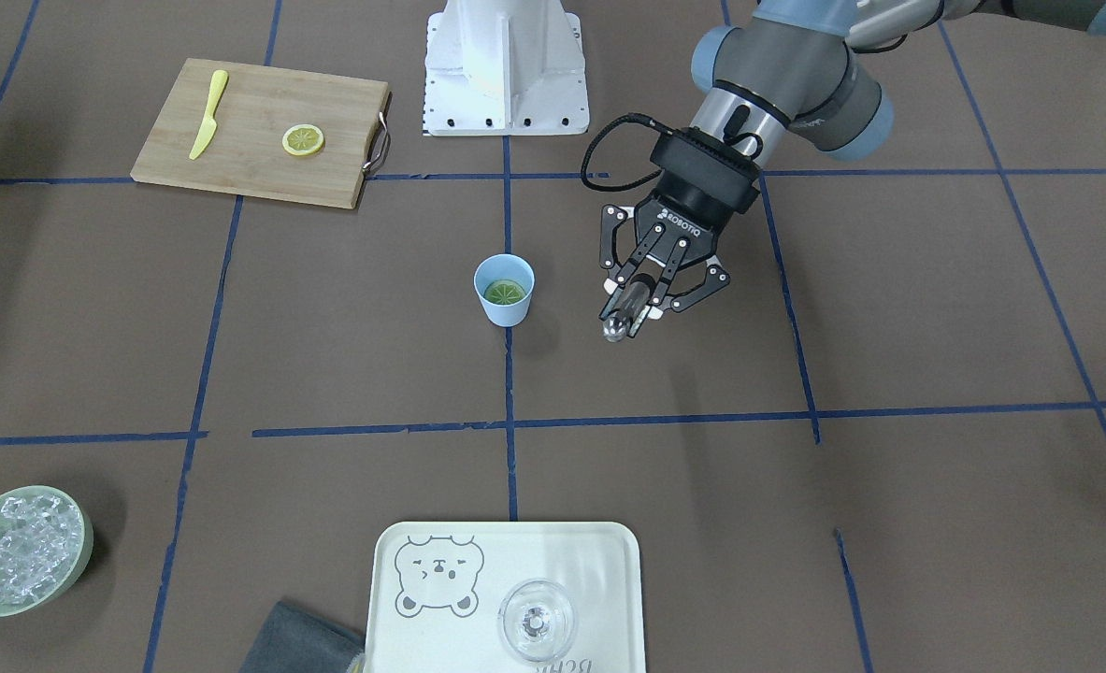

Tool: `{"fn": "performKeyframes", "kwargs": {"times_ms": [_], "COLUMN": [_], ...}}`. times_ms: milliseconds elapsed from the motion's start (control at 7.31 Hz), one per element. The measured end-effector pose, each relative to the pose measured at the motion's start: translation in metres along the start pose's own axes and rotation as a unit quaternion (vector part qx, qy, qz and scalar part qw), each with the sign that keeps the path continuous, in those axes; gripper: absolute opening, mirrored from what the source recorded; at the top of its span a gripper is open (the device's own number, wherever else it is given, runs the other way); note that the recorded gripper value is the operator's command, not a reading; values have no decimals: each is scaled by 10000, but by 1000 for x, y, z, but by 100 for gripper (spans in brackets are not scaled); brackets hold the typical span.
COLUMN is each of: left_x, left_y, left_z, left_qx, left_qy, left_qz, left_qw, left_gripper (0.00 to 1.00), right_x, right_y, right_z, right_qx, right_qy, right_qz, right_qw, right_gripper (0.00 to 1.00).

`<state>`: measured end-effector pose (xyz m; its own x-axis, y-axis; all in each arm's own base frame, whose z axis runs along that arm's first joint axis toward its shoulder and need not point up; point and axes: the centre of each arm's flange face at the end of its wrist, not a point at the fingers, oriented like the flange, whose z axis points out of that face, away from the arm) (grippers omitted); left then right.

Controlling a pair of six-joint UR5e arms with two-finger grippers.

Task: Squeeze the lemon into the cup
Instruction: 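Raise the muddler out of the cup and carry it back with the left gripper, then lower the muddler upright onto the table at its original spot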

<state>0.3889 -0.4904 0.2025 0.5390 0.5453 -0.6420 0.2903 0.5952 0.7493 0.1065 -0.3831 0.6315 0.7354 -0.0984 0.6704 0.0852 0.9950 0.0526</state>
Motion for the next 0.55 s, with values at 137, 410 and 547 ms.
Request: {"fn": "performKeyframes", "kwargs": {"times_ms": [137, 410, 547], "left_x": [-23, -64, -85], "left_y": [-8, -1, 17], "left_z": [-9, -15, -14], "left_qx": [-727, -1787, -2134], "left_qy": [-171, -518, -746], "left_qz": [-110, -487, -667], "left_qw": [9971, 9813, 9718], "left_gripper": [0, 0, 0], "right_x": [0, 0, 0], "right_y": [0, 0, 0], "right_z": [0, 0, 0], "right_qx": [-1, 1, 4], "right_qy": [0, 0, 1], "right_qz": [0, -2, -5], "right_qw": [10000, 10000, 10000], "right_gripper": [100, 100, 100]}}
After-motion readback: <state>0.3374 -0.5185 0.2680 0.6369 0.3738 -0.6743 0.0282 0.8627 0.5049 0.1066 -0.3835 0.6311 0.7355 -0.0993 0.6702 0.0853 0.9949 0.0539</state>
